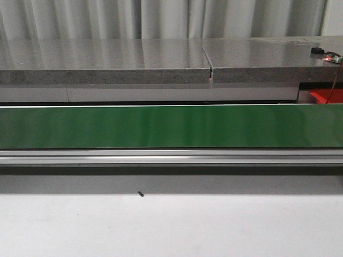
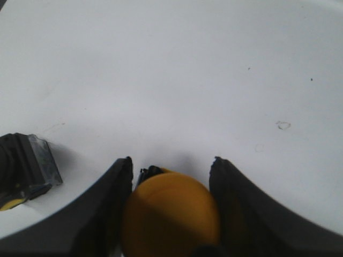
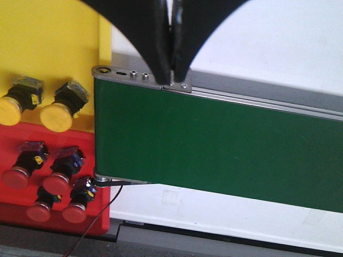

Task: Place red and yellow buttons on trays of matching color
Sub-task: 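Carry the yellow button with the left gripper over the belt's near end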

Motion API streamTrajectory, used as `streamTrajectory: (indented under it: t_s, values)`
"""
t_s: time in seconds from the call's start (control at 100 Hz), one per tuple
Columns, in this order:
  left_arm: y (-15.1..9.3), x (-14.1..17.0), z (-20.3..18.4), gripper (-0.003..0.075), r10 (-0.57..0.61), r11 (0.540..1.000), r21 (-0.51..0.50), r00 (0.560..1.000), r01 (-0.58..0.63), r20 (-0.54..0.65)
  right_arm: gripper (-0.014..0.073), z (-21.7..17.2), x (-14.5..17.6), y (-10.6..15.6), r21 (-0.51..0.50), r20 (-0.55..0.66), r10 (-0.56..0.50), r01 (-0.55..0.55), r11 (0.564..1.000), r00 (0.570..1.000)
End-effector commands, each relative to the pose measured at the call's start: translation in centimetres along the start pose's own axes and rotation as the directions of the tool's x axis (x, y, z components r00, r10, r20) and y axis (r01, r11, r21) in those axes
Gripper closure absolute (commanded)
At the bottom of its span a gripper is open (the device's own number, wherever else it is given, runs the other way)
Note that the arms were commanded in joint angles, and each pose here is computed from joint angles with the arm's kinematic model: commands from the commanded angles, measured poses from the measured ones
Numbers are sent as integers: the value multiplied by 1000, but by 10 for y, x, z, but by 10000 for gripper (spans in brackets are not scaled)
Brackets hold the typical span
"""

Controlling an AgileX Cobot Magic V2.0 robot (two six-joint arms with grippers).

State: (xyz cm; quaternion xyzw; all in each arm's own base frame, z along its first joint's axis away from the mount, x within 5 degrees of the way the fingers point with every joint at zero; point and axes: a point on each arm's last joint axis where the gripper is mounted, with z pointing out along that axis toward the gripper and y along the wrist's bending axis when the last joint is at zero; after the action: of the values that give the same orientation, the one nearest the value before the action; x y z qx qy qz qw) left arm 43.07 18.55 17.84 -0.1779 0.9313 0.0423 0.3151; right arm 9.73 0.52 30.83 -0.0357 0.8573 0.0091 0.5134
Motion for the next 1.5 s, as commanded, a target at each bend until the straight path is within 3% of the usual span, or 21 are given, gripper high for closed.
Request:
streamTrajectory:
  t_s: [0.0,0.26,0.57,0.87,1.16,1.49]
  values:
    - [-3,-30,-32,584,-8,1000,4,993,8,119,663,-4,-13,-2,18,86,-8,6,1000,996]
    - [-9,-41,-68,584,-29,999,45,997,26,75,663,-4,-13,-2,18,86,-8,6,1000,996]
    - [-23,-49,-144,584,-87,986,147,992,73,92,663,-4,-13,-2,18,86,-8,6,1000,996]
    - [-30,-19,-203,584,-70,981,189,990,46,123,663,-4,-13,-2,18,86,-8,6,1000,996]
    - [-41,16,-213,584,-82,959,279,991,49,108,663,-4,-13,-2,18,86,-8,6,1000,996]
    - [-77,31,-200,584,52,952,294,993,-82,107,663,-4,-13,-2,18,86,-8,6,1000,996]
